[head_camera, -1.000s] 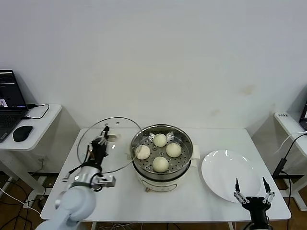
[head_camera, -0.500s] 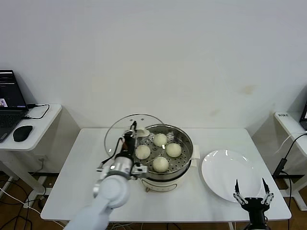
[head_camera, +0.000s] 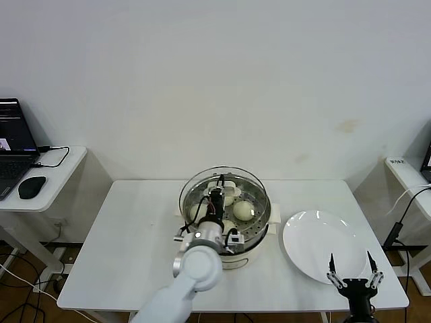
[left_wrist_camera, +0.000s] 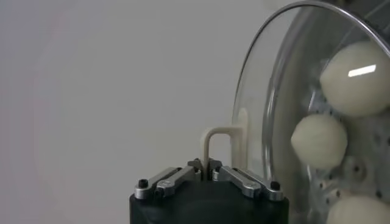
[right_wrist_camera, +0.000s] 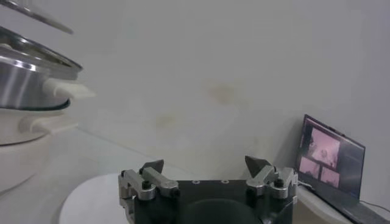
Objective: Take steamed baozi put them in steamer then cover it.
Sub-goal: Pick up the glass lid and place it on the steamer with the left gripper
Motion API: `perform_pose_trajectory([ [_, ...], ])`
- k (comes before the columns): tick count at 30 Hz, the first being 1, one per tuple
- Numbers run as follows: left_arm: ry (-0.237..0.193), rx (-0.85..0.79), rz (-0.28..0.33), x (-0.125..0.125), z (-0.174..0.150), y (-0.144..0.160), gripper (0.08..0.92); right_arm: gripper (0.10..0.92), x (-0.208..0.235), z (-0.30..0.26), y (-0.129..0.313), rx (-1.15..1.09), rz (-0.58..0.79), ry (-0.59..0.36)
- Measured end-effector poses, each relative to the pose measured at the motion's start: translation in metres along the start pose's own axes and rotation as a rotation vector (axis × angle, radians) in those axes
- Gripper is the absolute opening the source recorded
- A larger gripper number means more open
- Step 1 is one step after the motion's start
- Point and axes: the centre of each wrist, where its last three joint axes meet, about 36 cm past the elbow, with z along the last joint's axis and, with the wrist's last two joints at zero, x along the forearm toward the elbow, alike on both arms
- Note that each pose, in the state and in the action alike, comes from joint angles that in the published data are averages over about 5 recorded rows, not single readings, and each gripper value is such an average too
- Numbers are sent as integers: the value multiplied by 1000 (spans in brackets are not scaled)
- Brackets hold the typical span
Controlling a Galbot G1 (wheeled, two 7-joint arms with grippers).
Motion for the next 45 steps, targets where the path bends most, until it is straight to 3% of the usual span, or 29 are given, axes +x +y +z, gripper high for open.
perform_pose_trajectory([
  [37, 20, -47, 23, -5, -22, -35, 130, 823, 2, 6, 6, -3, -29, -4],
  [40, 23, -44, 23, -4, -22, -36, 165, 823, 2, 6, 6, -4, -31, -5],
  [45, 21, -39, 23, 0, -21, -36, 306, 823, 2, 6, 7, -5, -34, -5],
])
